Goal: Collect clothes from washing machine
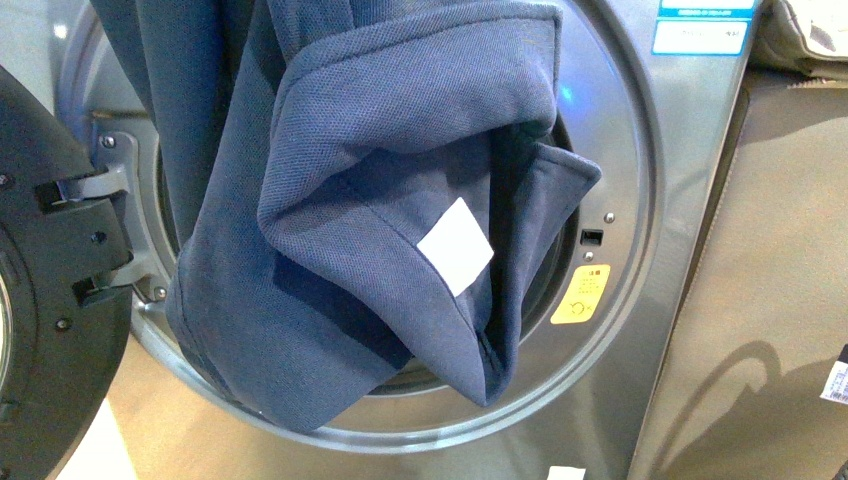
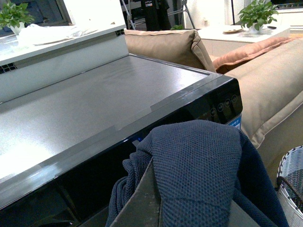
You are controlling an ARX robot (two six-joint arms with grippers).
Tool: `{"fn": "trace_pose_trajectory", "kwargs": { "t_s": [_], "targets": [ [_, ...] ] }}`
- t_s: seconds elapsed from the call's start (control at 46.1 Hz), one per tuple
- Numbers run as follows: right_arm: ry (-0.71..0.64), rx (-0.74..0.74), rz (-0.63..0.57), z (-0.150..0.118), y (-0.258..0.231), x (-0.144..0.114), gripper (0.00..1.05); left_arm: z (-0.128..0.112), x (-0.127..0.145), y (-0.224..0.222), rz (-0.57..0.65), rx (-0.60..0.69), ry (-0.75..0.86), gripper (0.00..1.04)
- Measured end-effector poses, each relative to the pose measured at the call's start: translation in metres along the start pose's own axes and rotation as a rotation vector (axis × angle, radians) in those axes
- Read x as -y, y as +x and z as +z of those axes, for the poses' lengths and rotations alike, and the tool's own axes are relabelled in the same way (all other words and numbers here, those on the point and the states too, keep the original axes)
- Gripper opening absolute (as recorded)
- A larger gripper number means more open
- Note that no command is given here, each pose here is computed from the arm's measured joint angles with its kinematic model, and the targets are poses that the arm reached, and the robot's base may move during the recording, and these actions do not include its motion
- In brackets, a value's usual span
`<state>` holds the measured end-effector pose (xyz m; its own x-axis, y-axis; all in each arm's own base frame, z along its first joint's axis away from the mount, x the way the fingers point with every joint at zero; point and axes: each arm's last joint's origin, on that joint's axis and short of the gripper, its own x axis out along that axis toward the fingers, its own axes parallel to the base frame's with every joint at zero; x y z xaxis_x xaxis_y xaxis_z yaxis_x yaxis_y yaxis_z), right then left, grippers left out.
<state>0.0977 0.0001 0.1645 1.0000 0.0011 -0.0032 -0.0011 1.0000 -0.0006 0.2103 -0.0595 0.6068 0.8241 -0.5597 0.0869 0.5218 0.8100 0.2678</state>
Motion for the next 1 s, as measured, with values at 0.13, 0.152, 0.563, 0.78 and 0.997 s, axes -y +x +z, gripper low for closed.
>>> {"fn": "trace_pose_trajectory", "kwargs": {
  "t_s": [0.13, 0.152, 0.563, 0.78, 0.997],
  "targets": [
    [0.0, 0.0, 0.0, 0.0, 0.0, 0.0, 0.97, 0.0, 0.0, 0.0, 0.0, 0.0, 0.0, 0.07],
    [0.0, 0.0, 0.0, 0.0, 0.0, 0.0, 0.97, 0.0, 0.0, 0.0, 0.0, 0.0, 0.0, 0.07],
    [0.269, 0.192, 0.511, 0.105, 0.048, 0.055, 0.97, 0.0, 0.0, 0.0, -0.003, 0.001, 0.0, 0.07],
    [0.283, 0.171, 0.62, 0.15, 0.083, 0.039, 0.97, 0.0, 0.0, 0.0, -0.003, 0.001, 0.0, 0.07],
    [0.257, 0.142, 0.754, 0.184, 0.113, 0.0, 0.97, 0.0, 0.0, 0.0, -0.003, 0.001, 0.0, 0.07]
  ]
}}
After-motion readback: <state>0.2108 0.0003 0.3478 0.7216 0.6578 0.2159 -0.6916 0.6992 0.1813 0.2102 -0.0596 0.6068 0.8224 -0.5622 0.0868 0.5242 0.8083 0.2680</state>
